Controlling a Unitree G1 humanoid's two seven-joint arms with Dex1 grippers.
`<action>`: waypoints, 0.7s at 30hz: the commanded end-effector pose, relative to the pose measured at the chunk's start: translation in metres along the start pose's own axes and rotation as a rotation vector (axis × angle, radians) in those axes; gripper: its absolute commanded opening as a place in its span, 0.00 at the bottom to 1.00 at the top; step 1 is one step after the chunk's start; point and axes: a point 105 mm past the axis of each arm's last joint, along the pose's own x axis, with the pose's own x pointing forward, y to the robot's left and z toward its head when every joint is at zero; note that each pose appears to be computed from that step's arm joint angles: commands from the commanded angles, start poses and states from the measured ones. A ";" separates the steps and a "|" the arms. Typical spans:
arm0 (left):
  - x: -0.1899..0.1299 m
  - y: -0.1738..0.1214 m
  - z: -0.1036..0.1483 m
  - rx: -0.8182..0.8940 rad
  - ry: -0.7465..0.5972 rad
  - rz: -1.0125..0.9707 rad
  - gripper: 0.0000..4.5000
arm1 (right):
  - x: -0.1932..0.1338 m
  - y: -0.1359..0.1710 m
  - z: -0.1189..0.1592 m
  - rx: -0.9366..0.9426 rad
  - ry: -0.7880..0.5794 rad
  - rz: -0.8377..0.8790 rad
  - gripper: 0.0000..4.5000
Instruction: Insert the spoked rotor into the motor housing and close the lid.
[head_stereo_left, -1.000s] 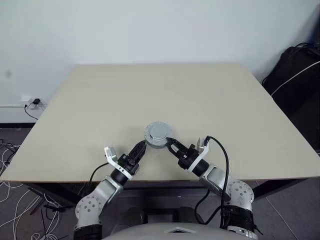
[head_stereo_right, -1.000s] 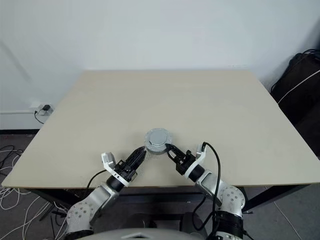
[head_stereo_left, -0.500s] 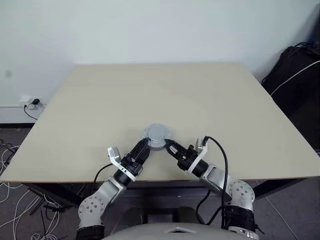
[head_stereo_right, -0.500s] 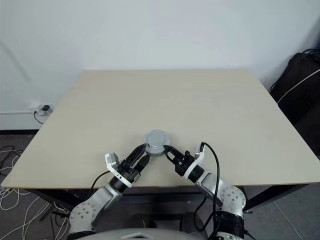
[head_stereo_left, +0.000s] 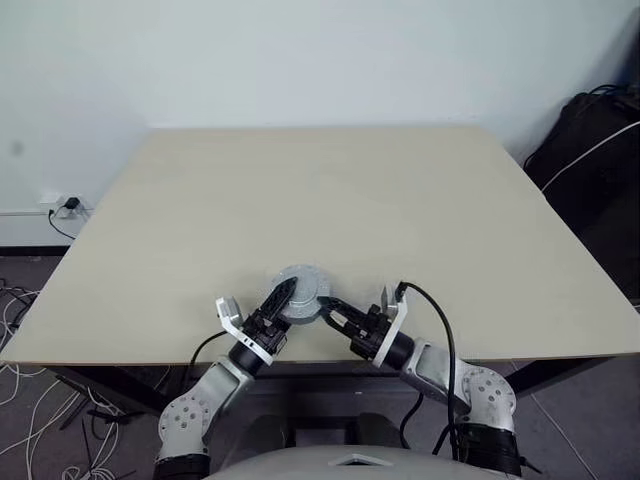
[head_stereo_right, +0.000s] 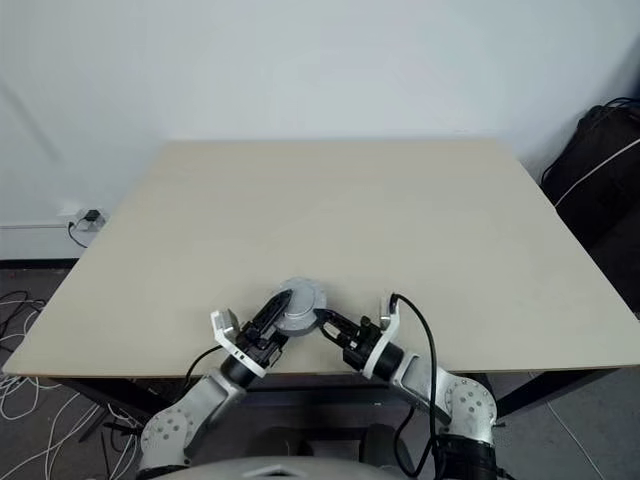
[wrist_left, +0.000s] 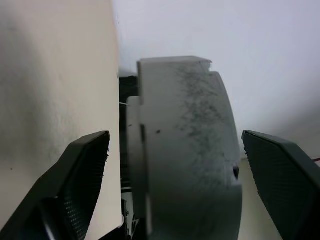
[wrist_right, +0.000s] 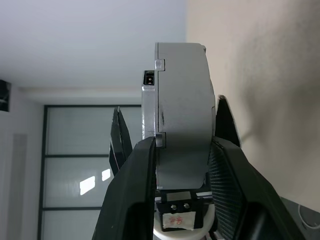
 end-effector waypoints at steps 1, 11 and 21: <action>0.012 -0.012 -0.014 -0.092 -0.031 -0.086 0.70 | 0.004 0.028 0.001 -0.041 0.007 0.116 0.27; 0.013 -0.014 -0.015 -0.084 -0.018 -0.095 0.47 | 0.005 0.024 -0.001 -0.140 0.008 0.050 0.27; 0.013 -0.012 0.002 0.003 -0.095 -0.059 0.47 | -0.008 0.024 0.001 -0.188 0.003 0.029 1.00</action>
